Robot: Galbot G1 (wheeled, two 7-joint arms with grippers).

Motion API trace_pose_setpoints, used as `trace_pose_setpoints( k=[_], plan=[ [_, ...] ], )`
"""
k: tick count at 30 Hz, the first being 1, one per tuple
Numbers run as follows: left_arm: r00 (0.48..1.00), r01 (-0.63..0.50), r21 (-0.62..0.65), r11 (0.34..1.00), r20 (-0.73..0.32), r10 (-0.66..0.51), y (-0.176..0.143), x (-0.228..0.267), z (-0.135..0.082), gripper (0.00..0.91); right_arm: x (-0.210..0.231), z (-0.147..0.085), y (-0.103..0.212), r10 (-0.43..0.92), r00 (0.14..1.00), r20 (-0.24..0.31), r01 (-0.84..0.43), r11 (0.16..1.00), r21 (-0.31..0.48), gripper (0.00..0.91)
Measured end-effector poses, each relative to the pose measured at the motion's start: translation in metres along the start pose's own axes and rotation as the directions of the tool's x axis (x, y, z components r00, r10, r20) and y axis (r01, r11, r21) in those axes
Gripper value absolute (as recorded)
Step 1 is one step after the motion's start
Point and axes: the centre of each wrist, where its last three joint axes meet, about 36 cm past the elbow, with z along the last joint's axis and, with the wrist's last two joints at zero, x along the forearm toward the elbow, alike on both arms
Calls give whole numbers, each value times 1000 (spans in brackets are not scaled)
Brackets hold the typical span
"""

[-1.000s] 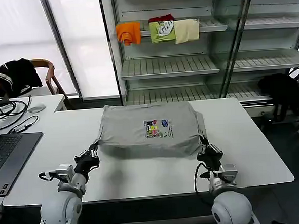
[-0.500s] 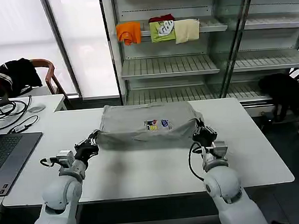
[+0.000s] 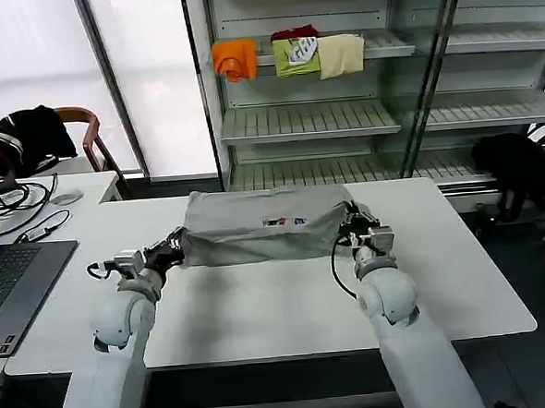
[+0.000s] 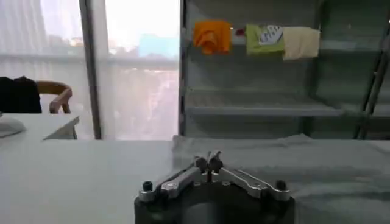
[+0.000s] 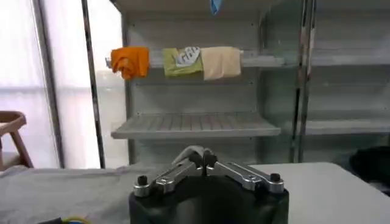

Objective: Fold and organize the clothes.

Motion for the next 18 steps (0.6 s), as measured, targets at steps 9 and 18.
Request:
trace_pose_setpoints(
  k=[9, 18],
  plan=[
    [999, 7, 7, 1000, -40, -7, 7, -27, -2, 10, -27, -1, 7, 4, 998, -59, -5, 1000, -8, 0],
    [998, 11, 7, 1000, -68, -10, 5, -44, -1, 907, -47, 0, 12, 6, 993, -120, -8, 1000, -14, 907]
  ],
)
